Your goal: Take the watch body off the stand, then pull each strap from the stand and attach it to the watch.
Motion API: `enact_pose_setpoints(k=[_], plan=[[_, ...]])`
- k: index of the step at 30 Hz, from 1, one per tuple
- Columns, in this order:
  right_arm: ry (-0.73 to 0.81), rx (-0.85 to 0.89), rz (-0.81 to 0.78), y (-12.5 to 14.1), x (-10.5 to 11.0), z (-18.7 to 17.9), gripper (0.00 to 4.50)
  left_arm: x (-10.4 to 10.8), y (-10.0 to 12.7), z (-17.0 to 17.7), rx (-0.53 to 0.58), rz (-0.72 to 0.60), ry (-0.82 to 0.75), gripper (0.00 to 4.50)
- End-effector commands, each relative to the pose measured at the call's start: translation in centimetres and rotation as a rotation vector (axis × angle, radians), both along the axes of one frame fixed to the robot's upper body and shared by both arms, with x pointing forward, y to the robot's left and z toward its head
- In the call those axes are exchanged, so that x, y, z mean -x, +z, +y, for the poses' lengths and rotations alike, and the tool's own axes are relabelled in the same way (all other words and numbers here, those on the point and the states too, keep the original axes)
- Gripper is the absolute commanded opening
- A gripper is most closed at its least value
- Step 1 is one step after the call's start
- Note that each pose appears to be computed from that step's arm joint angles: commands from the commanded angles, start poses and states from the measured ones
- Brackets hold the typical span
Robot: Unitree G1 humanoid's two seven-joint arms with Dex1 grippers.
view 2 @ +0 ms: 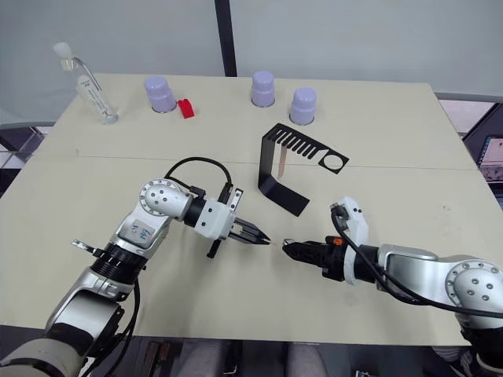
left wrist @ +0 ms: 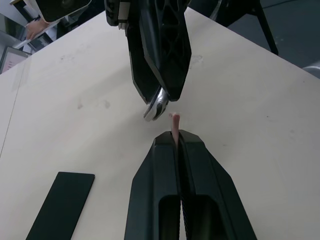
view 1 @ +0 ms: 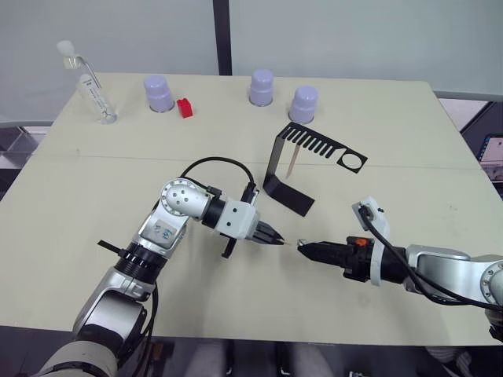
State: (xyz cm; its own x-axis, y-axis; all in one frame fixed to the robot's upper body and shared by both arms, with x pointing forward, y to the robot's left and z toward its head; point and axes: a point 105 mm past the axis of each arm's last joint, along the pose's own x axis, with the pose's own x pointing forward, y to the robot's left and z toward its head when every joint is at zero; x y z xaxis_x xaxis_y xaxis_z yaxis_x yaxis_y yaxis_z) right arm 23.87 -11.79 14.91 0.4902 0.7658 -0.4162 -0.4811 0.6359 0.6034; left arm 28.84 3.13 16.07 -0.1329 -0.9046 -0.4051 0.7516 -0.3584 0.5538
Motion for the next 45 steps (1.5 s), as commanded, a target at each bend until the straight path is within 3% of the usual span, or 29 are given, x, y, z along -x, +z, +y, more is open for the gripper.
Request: enact_pose_setpoints(k=[1, 45], plan=[[0.010, -0.025, -0.002, 0.46, -0.05, 0.42, 1.58, 0.33, 0.71, -0.54, 0.016, -0.044, -0.020, 0.00], [-0.003, -0.019, -0.009, 0.59, 0.03, -0.14, 1.58, -0.32, 0.29, -0.73, -0.004, -0.048, -0.010, 0.00]])
